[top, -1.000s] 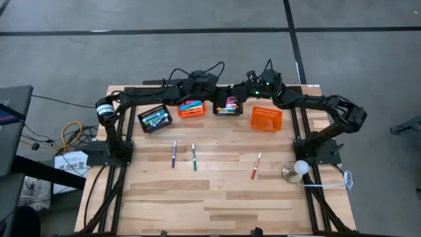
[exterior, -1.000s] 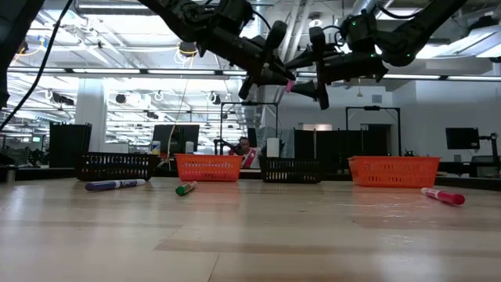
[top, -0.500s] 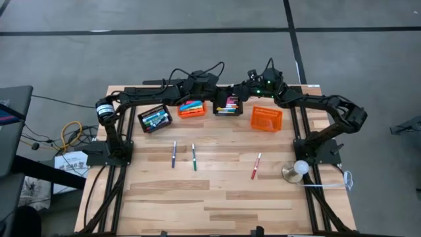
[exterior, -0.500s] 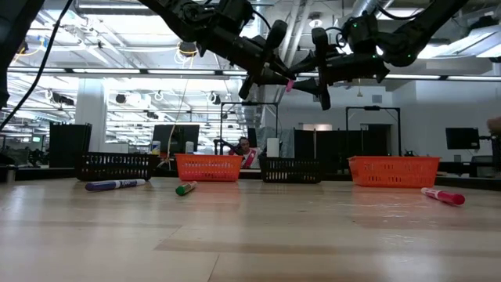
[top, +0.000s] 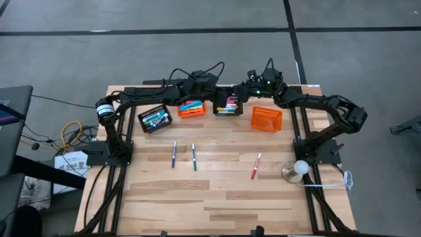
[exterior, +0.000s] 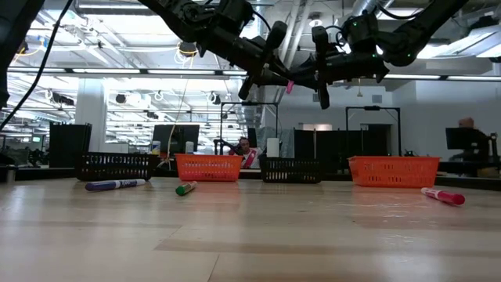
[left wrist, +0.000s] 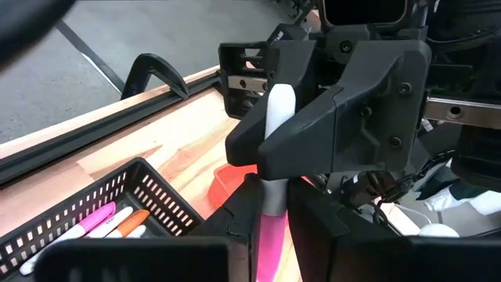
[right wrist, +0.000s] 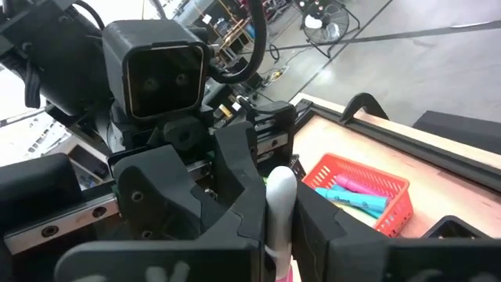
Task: Pick & Place Markers
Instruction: Put the small pink highlighter pen into the right black bin
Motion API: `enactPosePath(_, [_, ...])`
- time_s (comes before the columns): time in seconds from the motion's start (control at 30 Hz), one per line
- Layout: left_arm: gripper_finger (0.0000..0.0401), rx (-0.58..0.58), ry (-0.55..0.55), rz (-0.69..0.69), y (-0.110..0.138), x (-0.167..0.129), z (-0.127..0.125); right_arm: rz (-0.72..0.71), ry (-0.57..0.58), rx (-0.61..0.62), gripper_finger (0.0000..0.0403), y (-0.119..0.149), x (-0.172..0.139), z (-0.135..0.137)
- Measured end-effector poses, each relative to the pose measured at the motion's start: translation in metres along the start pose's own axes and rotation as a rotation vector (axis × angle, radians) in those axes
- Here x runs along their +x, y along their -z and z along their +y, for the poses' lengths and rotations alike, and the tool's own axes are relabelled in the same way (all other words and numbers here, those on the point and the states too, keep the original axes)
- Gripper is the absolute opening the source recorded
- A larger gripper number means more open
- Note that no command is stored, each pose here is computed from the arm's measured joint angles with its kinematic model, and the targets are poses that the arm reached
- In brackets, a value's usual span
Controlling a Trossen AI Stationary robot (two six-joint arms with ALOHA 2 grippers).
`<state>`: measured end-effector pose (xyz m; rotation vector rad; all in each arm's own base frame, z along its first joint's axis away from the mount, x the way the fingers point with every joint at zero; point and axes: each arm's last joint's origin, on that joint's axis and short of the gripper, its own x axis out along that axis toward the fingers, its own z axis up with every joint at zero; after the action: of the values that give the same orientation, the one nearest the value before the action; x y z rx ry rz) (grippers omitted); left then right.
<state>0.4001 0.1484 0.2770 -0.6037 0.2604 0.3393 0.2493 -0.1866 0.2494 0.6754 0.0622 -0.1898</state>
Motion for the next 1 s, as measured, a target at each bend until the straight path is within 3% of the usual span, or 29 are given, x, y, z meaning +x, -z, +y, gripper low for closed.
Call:
enactPosePath(0.4, [0.0071, 0.000, -0.009, 0.001, 0.001, 0.001, 0.000, -0.007, 0.025, 0.012, 0.0026, -0.003, -0.003, -0.006])
enactPosePath(0.57, [0.0114, 0.000, -0.009, 0.015, 0.005, 0.001, 0.002, -0.020, 0.056, 0.018, 0.0026, -0.005, -0.006, -0.011])
enactPosePath(0.83, [0.0215, -0.012, 0.007, 0.076, 0.015, 0.002, 0.006, -0.007, 0.076, 0.029, 0.0026, -0.006, -0.010, -0.016])
enactPosePath(1.0, [0.0244, -0.024, -0.029, 0.184, 0.025, 0.000, 0.009, 0.062, 0.115, 0.028, 0.0026, 0.002, -0.010, -0.020])
